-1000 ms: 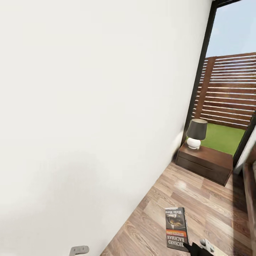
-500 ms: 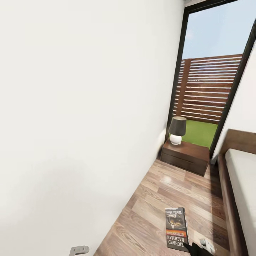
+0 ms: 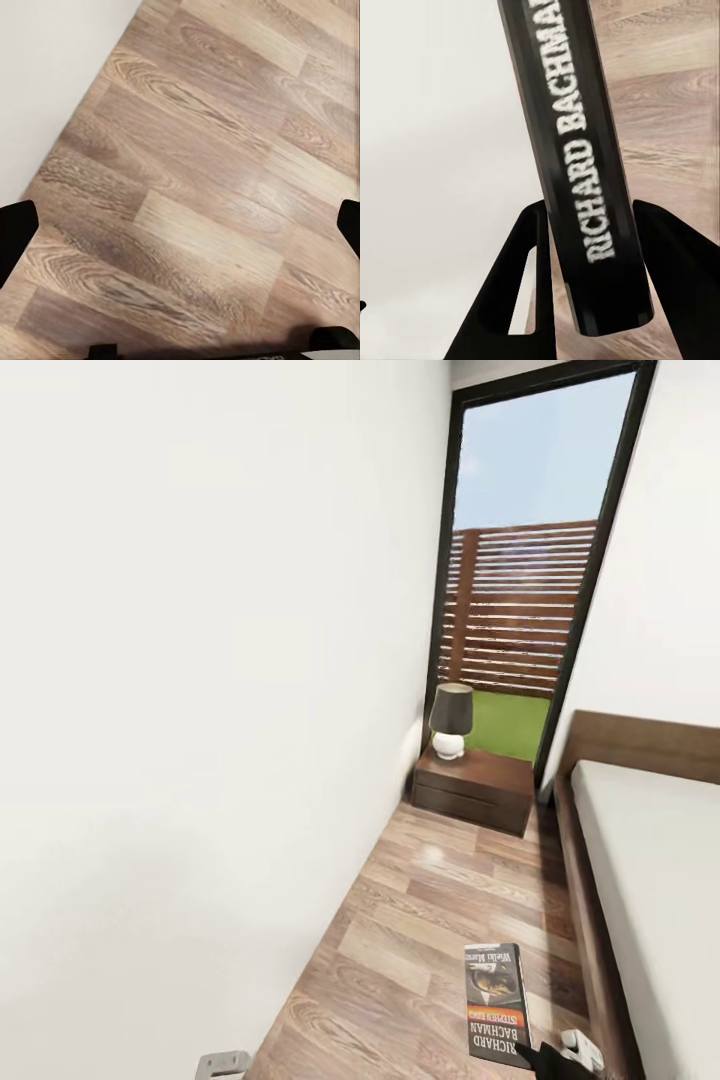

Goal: In the bedroom, move the book from the bed onto either nightstand, and place the two sandals side by side next to the bed.

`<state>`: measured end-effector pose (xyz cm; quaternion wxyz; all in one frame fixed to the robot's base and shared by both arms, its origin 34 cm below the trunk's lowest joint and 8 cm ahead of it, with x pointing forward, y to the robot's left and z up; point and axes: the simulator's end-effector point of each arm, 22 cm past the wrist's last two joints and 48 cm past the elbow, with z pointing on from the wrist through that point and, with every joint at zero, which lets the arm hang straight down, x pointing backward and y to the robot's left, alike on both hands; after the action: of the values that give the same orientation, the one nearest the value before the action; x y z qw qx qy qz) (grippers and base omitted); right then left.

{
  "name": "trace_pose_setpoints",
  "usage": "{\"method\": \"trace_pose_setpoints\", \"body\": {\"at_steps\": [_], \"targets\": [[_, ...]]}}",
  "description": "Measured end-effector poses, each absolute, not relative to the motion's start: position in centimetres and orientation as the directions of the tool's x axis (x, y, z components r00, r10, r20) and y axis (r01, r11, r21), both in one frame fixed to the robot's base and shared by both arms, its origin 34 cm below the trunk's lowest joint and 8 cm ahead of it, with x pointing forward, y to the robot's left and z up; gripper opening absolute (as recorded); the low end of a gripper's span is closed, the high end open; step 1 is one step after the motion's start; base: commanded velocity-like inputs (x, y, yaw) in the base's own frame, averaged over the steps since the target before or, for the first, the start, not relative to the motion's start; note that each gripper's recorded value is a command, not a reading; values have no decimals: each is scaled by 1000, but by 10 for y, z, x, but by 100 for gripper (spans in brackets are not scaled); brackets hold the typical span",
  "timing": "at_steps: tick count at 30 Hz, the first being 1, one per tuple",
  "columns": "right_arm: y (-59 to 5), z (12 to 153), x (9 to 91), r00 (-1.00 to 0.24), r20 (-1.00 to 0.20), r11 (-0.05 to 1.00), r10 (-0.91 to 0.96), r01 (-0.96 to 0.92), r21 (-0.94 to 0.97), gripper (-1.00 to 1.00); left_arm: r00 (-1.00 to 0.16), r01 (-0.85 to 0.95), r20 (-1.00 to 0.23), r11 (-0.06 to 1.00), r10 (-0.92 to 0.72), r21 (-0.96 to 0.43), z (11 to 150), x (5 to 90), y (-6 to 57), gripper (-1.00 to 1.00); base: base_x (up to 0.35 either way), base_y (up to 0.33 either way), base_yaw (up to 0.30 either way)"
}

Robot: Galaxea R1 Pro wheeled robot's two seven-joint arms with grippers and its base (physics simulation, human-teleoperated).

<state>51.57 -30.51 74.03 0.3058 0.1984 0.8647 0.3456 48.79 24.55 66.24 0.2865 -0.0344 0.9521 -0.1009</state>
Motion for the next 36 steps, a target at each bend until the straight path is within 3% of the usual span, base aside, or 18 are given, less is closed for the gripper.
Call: {"method": "trace_pose_setpoints", "body": {"at_steps": [21,36], "targets": [[-305,740,516,-735,-392,683,553,131,719,-100,-833,-8,-539,977,-123,-212,662,488,245,100,12,0,-292],[-305,741,517,-731,-392,680,559,133,721,-100,-833,-8,-539,977,-124,-212,663,488,246,100,252,59,-70]]}}
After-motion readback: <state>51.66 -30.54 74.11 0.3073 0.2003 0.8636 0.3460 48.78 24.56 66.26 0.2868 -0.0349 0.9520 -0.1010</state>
